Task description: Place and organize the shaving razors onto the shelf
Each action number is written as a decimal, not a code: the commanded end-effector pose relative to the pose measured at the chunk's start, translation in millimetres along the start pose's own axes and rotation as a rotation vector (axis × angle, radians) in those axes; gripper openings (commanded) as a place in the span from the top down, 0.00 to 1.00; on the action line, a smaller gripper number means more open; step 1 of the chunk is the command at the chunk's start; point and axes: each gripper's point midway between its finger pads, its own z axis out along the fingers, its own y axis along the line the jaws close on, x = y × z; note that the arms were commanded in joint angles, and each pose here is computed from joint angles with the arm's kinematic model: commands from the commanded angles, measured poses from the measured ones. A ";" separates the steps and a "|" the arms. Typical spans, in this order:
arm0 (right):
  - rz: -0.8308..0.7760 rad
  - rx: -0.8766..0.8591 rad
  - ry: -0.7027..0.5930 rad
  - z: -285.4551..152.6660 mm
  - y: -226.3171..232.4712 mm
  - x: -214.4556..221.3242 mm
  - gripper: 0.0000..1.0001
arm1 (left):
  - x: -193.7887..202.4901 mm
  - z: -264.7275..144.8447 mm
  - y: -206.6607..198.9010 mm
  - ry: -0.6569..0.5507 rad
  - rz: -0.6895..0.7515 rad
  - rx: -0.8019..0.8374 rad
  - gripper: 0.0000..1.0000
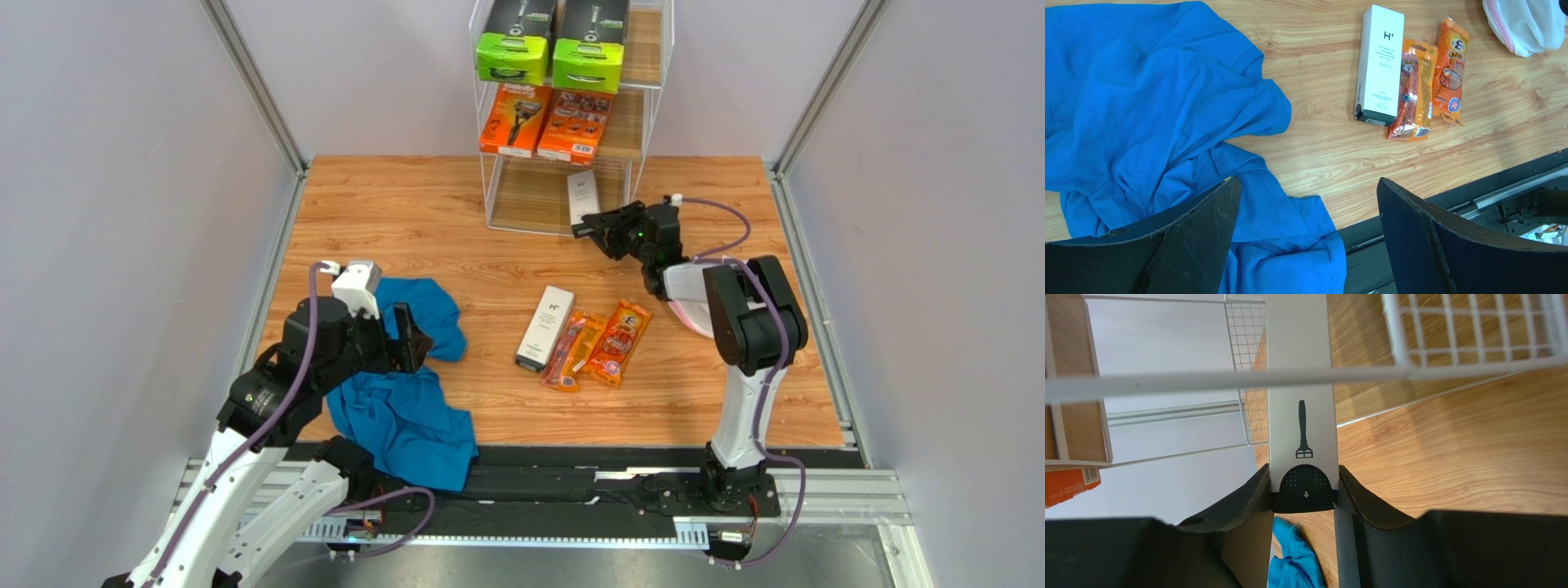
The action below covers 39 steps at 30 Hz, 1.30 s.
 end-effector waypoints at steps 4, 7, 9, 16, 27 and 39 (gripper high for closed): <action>-0.050 -0.085 -0.041 -19.1 23.5 -43.7 1.00 | -4.3 -0.4 -3.2 -0.021 0.019 0.023 0.10; -0.050 -0.076 -0.058 -25.3 20.3 -58.9 1.00 | -5.2 -0.6 -3.6 -0.023 0.019 0.024 0.10; -0.042 -0.071 -0.076 -29.8 18.2 -69.5 1.00 | -4.1 -0.1 -3.4 -0.019 0.019 0.024 0.10; -0.028 -0.066 -0.106 -38.9 15.3 -89.9 1.00 | -4.1 -0.1 -3.4 -0.019 0.019 0.024 0.10; 0.001 -0.035 -0.176 -53.8 0.6 -127.8 1.00 | -4.7 -0.9 -3.2 -0.024 0.018 0.023 0.10; -0.015 -0.009 -0.200 -57.6 -1.4 -148.6 1.00 | -4.2 -1.3 -2.7 -0.025 0.016 0.021 0.10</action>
